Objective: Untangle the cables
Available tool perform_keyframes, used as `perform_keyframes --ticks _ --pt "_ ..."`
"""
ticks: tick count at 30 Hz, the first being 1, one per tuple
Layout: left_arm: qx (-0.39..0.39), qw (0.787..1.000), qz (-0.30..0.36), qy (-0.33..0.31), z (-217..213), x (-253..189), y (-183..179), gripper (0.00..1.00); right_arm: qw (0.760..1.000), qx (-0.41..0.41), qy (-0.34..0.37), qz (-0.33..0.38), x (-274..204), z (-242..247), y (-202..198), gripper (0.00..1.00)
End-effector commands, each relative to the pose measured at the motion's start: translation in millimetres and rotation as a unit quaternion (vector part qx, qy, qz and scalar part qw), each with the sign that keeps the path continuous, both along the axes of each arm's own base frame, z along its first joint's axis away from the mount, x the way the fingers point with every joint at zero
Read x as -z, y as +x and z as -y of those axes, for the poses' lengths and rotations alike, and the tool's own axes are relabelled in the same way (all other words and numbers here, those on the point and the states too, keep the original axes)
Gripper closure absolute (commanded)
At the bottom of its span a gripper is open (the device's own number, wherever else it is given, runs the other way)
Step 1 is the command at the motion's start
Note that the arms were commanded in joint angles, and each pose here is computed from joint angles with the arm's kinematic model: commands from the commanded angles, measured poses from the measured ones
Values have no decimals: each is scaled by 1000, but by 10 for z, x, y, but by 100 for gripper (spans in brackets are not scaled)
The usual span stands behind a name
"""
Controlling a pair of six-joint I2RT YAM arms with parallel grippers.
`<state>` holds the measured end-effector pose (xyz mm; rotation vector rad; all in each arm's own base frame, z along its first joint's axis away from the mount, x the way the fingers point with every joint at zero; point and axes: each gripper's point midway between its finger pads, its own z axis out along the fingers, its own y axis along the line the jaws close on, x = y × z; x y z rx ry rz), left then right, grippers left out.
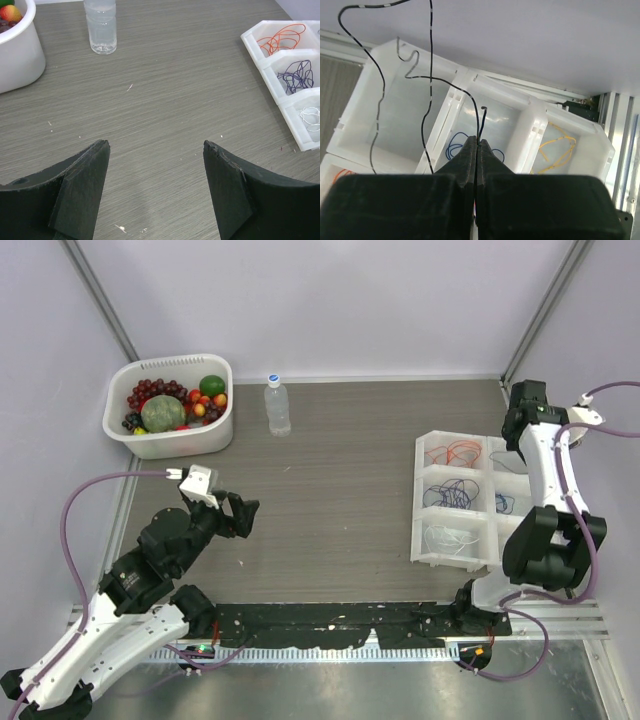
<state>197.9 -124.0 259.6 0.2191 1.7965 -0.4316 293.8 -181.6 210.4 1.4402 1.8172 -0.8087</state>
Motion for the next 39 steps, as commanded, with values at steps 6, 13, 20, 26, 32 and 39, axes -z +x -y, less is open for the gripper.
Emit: perform_keyframes --ticks 6,13,20,26,32,39 --pt "-5 1000 18 -3 6 -93 54 20 998 45 34 -41 289 1 163 99" --pt "1 1000 8 5 46 -49 72 20 998 18 43 -52 634 90 571 100" --pt "-9 1000 2 9 18 -19 110 21 996 -11 52 -76 991 119 763 99" --pt "1 1000 -6 9 64 8 118 21 995 -16 56 -84 1198 127 786 99" --pt "-1 1000 -2 5 43 -16 109 21 994 -23 50 -99 1207 169 756 99" --pt "6 1000 -3 1 67 -22 95 21 996 -79 17 -33 453 146 753 99"
